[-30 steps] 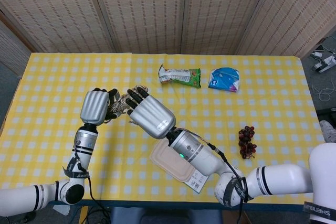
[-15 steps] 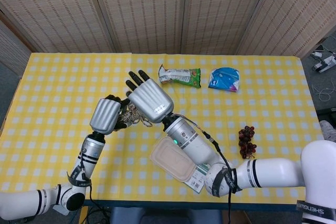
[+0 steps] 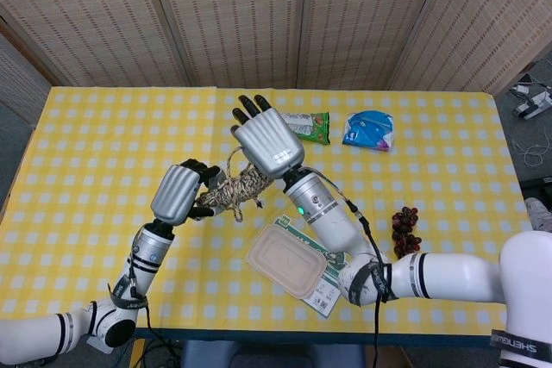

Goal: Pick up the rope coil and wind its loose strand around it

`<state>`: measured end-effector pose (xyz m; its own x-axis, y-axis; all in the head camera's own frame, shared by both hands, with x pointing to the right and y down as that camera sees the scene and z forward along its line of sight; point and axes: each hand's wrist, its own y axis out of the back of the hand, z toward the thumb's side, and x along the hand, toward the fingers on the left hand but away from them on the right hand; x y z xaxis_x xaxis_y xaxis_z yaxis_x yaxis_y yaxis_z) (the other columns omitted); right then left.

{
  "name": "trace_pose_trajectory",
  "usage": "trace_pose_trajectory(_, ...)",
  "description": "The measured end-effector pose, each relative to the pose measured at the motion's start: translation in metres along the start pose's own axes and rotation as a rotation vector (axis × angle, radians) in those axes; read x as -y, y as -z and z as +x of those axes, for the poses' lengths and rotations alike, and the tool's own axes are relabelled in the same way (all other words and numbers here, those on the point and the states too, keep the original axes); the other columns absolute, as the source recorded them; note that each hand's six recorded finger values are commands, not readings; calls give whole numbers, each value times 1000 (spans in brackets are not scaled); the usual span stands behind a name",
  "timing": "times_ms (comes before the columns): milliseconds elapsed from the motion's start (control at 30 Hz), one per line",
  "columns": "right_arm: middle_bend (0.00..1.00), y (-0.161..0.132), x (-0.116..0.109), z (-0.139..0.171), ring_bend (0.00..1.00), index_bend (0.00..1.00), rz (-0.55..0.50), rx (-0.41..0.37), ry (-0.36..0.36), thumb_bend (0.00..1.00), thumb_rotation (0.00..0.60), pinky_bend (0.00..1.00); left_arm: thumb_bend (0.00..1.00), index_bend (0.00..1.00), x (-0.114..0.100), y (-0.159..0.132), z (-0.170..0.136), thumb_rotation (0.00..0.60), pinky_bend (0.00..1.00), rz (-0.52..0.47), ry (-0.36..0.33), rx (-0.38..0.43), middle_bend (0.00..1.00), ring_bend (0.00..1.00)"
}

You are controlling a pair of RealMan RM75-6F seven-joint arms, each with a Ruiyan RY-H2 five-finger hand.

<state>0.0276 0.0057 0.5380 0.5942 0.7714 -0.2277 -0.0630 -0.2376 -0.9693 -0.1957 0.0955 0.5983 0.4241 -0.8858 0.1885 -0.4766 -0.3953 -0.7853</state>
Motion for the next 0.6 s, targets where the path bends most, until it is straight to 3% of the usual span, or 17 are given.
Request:
trace_pose_trajectory(300,318,27,24,5,152,633,-29,52,-46,512,600,214,246,783,-25,2,7,600,446,-180,-40,-65,760,575)
trace_pose_trajectory(600,317,53,55,12,152,633,-48,98,-95,512,600,214,246,783,-42,9,10,600,446,-244,-63,-110,760,575)
